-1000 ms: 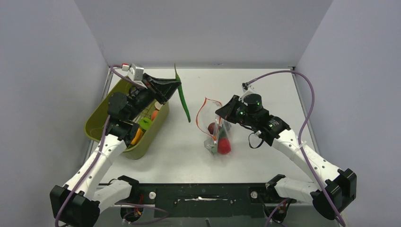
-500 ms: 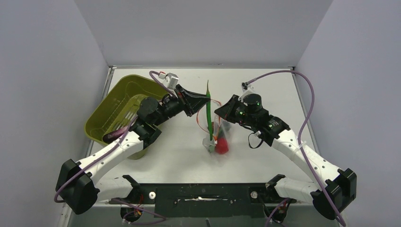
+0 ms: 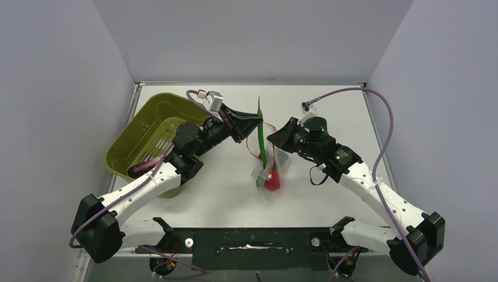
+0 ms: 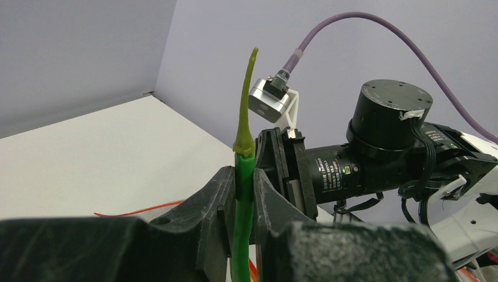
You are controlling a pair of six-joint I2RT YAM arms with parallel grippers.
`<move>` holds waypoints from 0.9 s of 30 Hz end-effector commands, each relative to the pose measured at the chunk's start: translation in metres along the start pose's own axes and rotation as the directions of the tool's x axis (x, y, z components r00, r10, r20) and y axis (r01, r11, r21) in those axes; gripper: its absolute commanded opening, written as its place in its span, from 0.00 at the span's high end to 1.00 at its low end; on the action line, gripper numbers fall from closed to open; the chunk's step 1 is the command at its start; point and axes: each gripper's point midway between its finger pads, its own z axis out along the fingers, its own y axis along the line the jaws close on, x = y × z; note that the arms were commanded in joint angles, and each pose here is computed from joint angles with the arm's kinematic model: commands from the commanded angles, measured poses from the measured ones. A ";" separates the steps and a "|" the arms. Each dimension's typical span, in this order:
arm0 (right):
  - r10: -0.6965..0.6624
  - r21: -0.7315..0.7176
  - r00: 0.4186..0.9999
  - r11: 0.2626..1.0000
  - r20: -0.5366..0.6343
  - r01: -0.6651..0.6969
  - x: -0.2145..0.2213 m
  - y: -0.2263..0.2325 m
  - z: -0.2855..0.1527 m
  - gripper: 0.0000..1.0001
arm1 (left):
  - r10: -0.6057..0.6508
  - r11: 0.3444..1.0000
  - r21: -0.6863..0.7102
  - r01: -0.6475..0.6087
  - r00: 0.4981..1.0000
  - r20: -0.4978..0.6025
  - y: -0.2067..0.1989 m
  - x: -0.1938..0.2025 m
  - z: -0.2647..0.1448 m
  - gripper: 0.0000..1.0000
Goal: Place the food in the zip-top bag and seal the zipper
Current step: Place the fake vegetable in the zipper food storage bag.
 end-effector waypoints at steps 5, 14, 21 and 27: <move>0.001 -0.086 0.998 0.996 0.061 0.004 -0.014 0.022 -0.009 1.00 | 0.044 0.996 0.066 -0.057 0.982 0.182 -0.031 -0.060 0.002 1.00; -0.001 -0.069 0.998 0.998 0.062 0.006 -0.011 0.017 -0.013 1.00 | 0.067 0.996 0.048 -0.079 0.976 0.209 -0.033 -0.072 -0.001 1.00; -0.005 -0.070 0.998 0.998 0.060 0.009 -0.011 0.018 -0.017 1.00 | 0.097 0.994 0.026 -0.104 0.975 0.199 -0.023 -0.063 0.001 1.00; -0.005 -0.081 0.997 0.997 0.073 0.011 -0.014 0.022 -0.021 1.00 | 0.121 0.993 -0.028 -0.118 0.980 0.159 -0.001 -0.039 0.002 1.00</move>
